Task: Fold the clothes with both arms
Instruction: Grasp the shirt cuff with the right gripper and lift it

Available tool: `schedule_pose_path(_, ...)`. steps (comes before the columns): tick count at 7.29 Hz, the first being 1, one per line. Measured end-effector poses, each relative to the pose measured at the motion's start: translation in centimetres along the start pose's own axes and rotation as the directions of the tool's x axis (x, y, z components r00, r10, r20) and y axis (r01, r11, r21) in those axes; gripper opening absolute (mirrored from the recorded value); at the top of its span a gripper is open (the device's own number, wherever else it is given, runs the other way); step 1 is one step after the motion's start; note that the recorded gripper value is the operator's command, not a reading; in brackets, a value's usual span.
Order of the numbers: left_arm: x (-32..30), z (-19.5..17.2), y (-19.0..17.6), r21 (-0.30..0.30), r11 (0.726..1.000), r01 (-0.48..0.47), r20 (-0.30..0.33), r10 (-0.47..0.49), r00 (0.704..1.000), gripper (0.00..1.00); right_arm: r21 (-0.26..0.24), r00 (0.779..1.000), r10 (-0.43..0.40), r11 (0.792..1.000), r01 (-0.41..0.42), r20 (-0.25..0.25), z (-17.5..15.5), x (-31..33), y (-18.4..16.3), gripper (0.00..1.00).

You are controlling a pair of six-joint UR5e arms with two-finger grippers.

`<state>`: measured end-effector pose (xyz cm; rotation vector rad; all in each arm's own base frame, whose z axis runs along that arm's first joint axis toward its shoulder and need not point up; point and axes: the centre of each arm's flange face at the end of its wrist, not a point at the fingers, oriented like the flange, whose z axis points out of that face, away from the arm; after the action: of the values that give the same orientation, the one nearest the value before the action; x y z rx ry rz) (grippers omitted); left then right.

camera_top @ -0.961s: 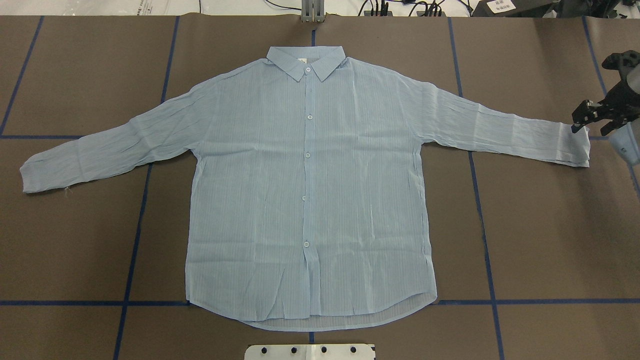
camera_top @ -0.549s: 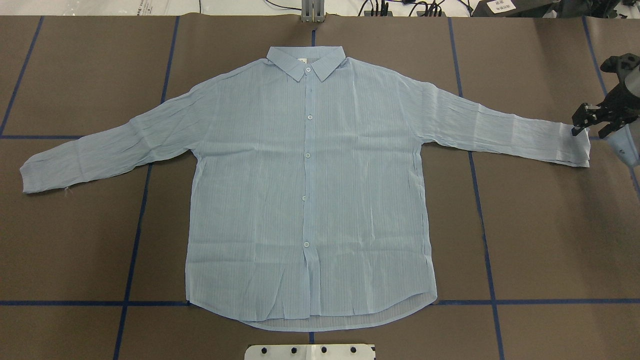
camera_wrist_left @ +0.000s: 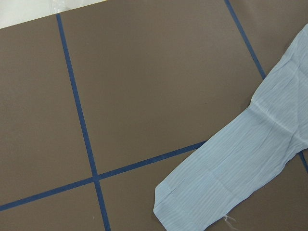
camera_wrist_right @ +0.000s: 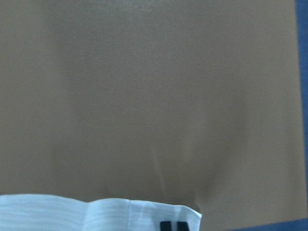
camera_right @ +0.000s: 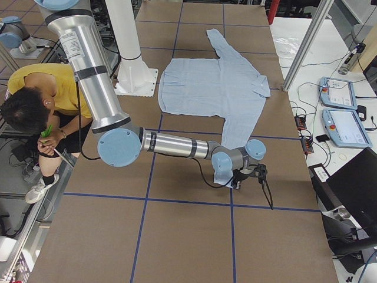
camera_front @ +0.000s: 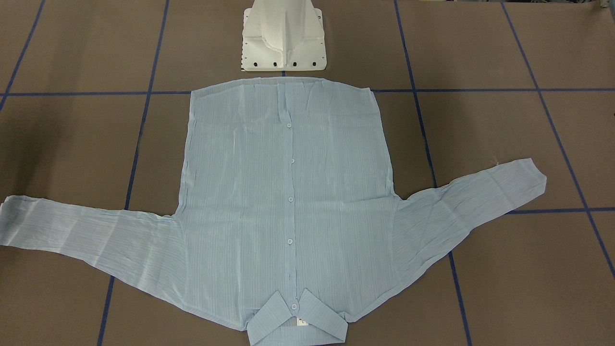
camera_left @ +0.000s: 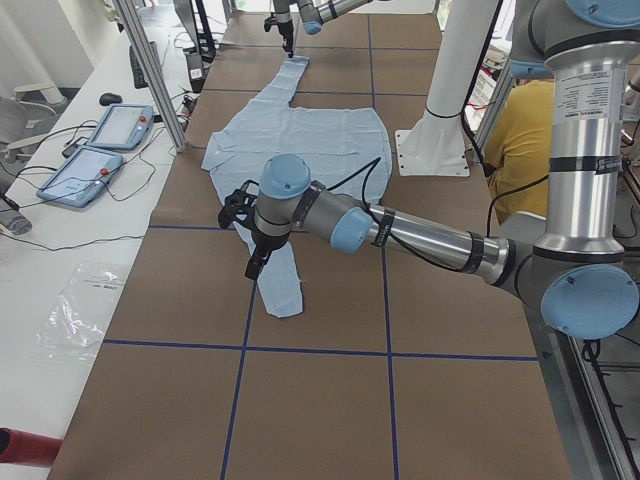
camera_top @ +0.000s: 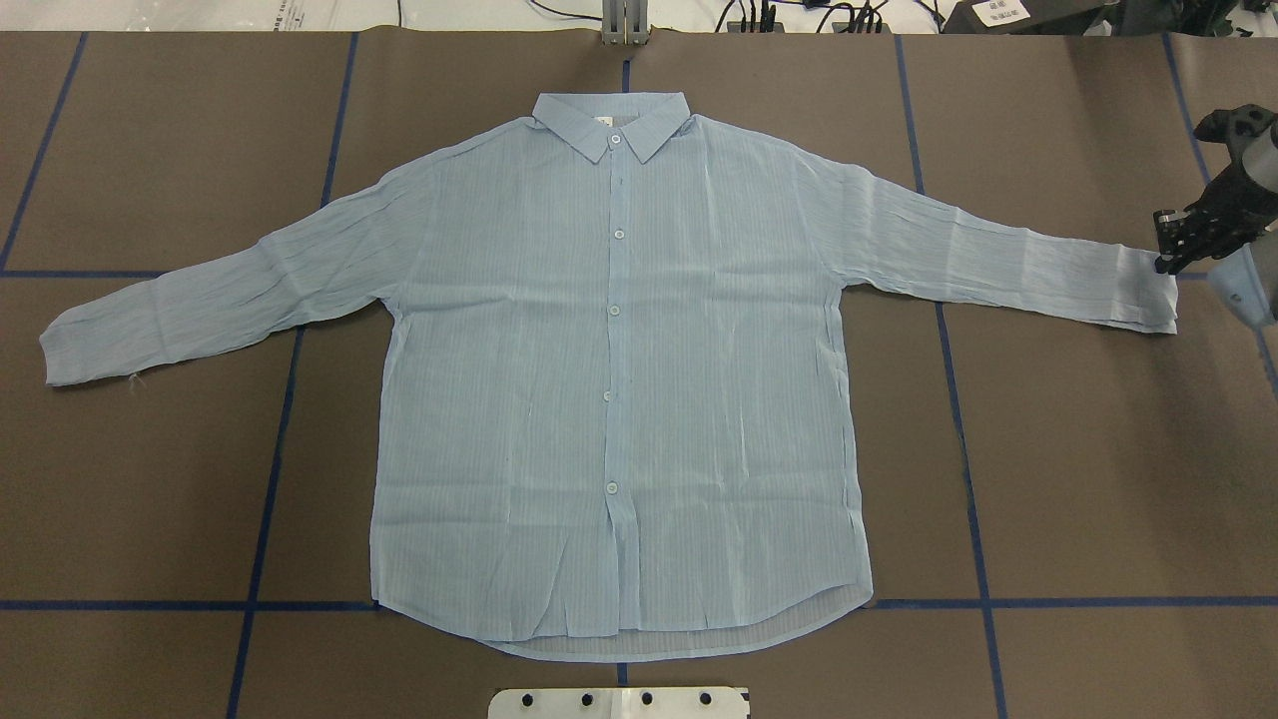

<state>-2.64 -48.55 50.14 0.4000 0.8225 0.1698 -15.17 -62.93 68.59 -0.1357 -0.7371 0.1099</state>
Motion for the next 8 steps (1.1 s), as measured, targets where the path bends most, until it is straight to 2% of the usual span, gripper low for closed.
schedule_pose_path(2,-0.2,0.2,0.1,-0.004,1.0,0.003,0.001,-0.003,1.0,1.0,0.004,0.999,0.03,1.0,-0.03,0.027,-1.2,-1.6,-0.9,0.0)
schedule_pose_path(3,-0.2,0.2,0.1,-0.004,1.0,0.003,0.001,-0.003,1.0,1.0,-0.002,0.998,0.04,0.999,-0.04,0.05,-1.7,-1.7,-1.0,0.86)
schedule_pose_path(4,-0.2,0.2,0.1,-0.004,1.0,0.004,0.001,-0.004,1.0,1.0,-0.007,0.997,0.046,0.999,-0.045,0.063,-1.8,-1.4,-0.8,0.99)
schedule_pose_path(8,0.2,-0.1,-0.1,0.003,1.0,0.001,-0.001,-0.001,1.0,1.0,-0.001,0.993,0.094,0.996,-0.094,0.072,-2.5,0.5,-0.9,0.99)
